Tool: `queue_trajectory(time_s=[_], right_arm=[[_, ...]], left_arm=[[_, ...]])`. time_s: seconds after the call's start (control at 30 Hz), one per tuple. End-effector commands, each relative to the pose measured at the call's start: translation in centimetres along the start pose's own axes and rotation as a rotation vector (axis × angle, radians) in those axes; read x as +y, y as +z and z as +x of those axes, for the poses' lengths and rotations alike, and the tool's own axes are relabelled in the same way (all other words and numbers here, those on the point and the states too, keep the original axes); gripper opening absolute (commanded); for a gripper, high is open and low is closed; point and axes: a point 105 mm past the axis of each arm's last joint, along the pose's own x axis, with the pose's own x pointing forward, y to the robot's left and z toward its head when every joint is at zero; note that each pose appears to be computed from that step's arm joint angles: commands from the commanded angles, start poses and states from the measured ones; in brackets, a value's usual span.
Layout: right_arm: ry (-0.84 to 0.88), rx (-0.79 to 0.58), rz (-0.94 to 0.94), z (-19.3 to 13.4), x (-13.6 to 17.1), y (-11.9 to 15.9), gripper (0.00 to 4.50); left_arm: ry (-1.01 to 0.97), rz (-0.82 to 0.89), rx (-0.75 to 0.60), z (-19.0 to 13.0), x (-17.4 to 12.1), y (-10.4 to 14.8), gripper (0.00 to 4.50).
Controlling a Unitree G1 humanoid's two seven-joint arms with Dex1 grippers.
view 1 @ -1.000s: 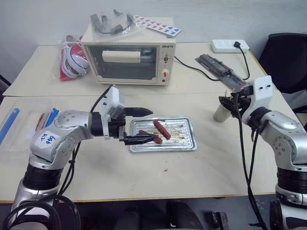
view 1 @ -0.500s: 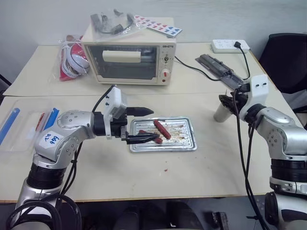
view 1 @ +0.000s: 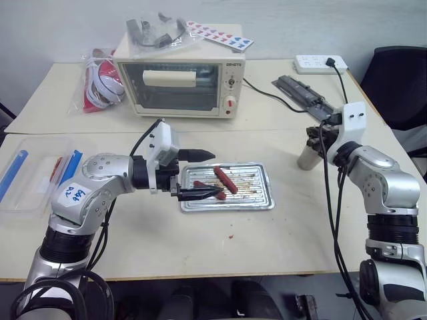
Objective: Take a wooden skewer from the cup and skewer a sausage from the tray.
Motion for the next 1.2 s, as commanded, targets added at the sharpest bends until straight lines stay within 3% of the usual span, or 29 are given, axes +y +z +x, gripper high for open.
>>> queue_trajectory(time_s=[0.03,0.33,0.47,0.57,0.77,1.2], right_arm=[[-0.004,-0.102,-0.096,-0.7,0.2,3.0,0.02],[0.048,-0.239,-0.153,-3.7,1.8,10.0,0.02],[0.165,-0.277,0.117,-5.0,4.8,12.6,0.02],[0.298,-0.208,0.381,-4.7,8.4,11.2,0.02],[0.430,-0.112,0.640,-4.0,13.0,9.3,0.02],[0.457,0.009,0.885,-2.6,15.6,6.6,0.02]], left_arm=[[-0.002,0.047,-0.023,0.1,0.0,0.9,4.50],[0.087,0.029,-0.055,-0.6,0.6,0.5,4.50],[0.245,-0.040,-0.155,-1.3,1.5,0.6,4.50],[0.324,-0.061,-0.182,-1.6,1.4,0.1,4.50],[0.357,-0.049,-0.212,-0.6,1.3,0.2,4.50],[0.287,-0.022,-0.213,1.9,1.1,0.0,4.50]])
